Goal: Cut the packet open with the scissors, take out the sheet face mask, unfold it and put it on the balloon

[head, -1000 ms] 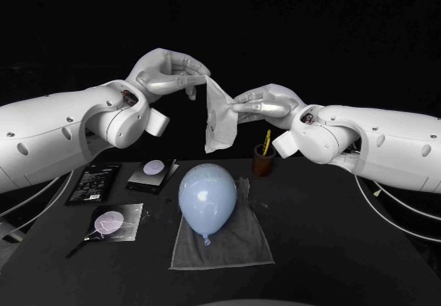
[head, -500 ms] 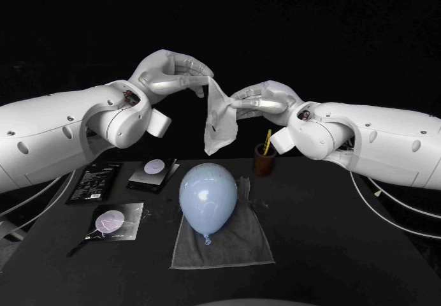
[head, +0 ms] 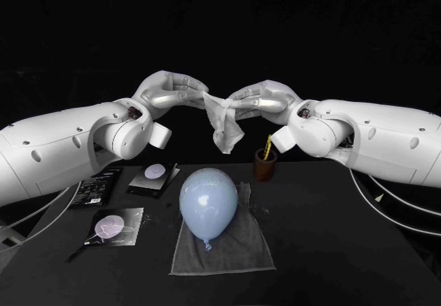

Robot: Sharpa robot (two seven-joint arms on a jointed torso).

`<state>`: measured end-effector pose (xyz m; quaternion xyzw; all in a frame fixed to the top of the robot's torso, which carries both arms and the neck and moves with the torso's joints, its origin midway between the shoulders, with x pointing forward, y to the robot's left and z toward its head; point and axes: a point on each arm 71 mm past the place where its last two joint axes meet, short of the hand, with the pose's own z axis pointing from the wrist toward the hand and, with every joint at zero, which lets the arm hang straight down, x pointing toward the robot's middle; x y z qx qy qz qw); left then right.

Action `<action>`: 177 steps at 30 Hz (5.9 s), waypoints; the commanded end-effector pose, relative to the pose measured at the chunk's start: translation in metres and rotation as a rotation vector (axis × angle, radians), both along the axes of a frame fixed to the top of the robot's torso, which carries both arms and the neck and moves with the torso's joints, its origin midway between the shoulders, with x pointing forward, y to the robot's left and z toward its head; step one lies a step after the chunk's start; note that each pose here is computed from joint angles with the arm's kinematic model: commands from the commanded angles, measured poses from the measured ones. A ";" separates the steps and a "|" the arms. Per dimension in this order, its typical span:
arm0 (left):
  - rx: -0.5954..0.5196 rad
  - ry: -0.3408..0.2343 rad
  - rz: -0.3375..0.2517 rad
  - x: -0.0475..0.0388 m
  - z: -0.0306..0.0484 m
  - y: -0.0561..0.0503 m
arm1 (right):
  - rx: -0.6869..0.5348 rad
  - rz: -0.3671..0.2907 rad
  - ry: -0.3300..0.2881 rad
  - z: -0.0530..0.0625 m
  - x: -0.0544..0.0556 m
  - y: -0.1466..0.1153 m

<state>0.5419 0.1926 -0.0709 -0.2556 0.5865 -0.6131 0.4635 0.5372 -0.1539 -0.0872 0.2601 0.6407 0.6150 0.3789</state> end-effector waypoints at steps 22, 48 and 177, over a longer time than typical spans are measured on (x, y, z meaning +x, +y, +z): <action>-0.337 0.262 -0.104 -0.0085 -0.0535 -0.009 | -0.061 0.109 -0.019 0.025 -0.004 0.010; -0.292 0.353 -0.026 -0.0075 -0.1019 -0.005 | -0.043 0.085 -0.046 0.031 -0.005 0.017; -0.335 0.542 -0.239 -0.0585 -0.1204 -0.036 | -0.718 -0.115 -0.984 -0.008 -0.087 0.026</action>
